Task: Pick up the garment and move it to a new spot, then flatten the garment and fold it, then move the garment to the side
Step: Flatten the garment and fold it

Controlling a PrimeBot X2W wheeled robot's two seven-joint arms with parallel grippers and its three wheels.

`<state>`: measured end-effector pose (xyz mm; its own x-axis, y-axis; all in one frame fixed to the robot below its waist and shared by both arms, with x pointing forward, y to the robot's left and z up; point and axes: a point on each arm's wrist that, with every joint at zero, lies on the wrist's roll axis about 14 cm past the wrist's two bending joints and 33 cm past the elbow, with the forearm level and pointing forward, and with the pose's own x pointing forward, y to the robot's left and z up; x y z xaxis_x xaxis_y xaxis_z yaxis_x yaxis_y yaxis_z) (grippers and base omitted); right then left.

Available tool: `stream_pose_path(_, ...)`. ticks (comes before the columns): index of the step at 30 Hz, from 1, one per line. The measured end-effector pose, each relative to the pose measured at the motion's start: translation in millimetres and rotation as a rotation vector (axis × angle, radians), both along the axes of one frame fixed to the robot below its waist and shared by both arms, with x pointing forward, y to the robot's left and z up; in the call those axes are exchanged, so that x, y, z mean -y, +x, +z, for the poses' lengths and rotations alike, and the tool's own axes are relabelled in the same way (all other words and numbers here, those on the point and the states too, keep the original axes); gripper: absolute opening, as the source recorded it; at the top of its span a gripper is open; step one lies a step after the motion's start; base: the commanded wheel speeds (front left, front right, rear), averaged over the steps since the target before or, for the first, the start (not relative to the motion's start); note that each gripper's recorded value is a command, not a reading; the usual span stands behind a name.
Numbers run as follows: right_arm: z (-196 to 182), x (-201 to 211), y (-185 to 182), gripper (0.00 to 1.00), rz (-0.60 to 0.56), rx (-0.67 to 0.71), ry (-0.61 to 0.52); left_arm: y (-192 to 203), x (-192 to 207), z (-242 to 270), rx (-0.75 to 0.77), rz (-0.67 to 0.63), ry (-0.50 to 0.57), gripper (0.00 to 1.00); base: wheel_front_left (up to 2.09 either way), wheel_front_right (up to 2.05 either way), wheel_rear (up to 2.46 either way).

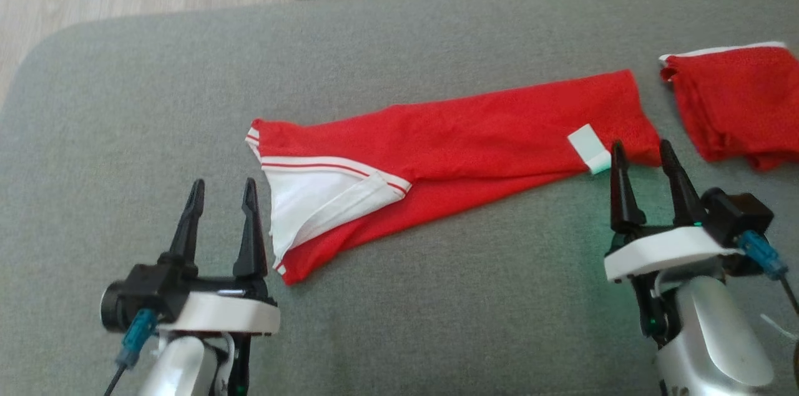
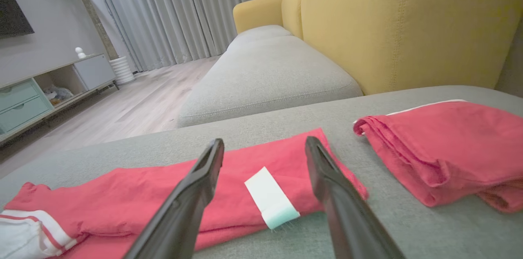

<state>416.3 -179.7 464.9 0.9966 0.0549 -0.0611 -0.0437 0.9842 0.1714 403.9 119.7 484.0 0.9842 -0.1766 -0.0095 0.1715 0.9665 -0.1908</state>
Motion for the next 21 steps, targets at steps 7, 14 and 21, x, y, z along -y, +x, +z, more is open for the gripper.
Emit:
stream_pose_path(7, -10, 0, 28, 1.00, 0.000, -0.039, -0.038, 14, -3, -9, -0.004, 0.000, 0.014, 1.00, 0.00, 0.00, 0.00)
stream_pose_path(14, -44, 41, 65, 1.00, -0.125, -0.210, -0.057, 30, 5, -21, -0.022, -0.027, 0.012, 1.00, 0.00, 0.00, 0.00)
stream_pose_path(21, -91, 53, 70, 1.00, -0.166, -0.386, -0.088, 33, -8, -40, -0.067, -0.003, 0.028, 1.00, 0.00, 0.00, 0.00)
